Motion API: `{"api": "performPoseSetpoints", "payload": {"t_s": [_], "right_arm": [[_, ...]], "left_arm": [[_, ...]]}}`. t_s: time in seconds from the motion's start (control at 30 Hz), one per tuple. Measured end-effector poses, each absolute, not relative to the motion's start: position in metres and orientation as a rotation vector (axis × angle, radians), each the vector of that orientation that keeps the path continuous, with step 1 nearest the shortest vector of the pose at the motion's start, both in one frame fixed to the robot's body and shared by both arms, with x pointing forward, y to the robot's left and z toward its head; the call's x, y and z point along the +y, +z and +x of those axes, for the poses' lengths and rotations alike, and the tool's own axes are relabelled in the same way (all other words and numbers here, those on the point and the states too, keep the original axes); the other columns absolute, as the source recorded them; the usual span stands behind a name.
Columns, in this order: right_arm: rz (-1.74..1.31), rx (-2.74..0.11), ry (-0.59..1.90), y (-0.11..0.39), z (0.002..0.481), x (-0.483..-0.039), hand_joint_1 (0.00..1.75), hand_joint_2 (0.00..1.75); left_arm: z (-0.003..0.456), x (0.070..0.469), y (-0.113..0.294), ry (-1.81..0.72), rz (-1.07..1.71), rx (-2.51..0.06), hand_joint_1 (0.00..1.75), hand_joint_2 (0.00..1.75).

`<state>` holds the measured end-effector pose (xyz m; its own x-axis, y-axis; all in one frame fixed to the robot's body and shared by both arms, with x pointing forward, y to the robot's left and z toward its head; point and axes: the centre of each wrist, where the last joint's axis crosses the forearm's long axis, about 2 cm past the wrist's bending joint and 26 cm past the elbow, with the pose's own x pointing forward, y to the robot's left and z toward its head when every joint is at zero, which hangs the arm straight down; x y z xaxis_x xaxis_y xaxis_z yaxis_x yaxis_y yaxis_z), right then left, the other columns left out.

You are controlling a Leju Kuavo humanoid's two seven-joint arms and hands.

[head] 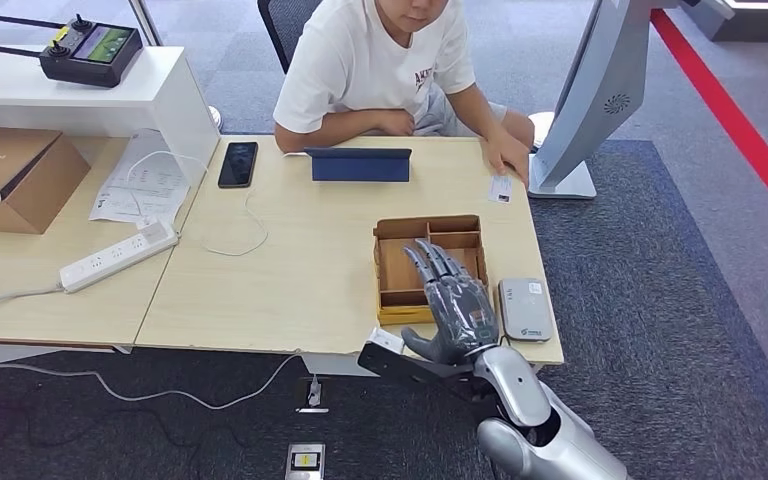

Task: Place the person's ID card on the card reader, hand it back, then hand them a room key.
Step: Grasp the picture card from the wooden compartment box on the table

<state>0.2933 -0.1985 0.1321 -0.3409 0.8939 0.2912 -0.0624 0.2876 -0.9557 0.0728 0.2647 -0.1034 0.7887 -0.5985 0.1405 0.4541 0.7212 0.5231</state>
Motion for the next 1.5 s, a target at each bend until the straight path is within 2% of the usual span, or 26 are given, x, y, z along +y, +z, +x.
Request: {"api": "performPoseSetpoints", "payload": {"t_s": [0.53, 1.2, 1.5], "right_arm": [[-0.912, -1.481, 1.266, 0.105, 0.293, -0.211, 0.0, 1.75], [-1.125, -1.378, 1.058, 0.05, 0.312, -0.28, 0.0, 1.75], [-1.133, -1.32, 1.043, 0.043, 0.316, -0.29, 0.0, 1.75]], "left_arm": [[0.073, 0.265, -0.103, -0.59, 0.493, -0.309, 0.0, 0.0], [0.073, 0.264, -0.103, -0.58, 0.504, -0.31, 0.0, 0.0], [0.073, 0.264, -0.103, -0.579, 0.502, -0.307, 0.0, 0.0]]}}
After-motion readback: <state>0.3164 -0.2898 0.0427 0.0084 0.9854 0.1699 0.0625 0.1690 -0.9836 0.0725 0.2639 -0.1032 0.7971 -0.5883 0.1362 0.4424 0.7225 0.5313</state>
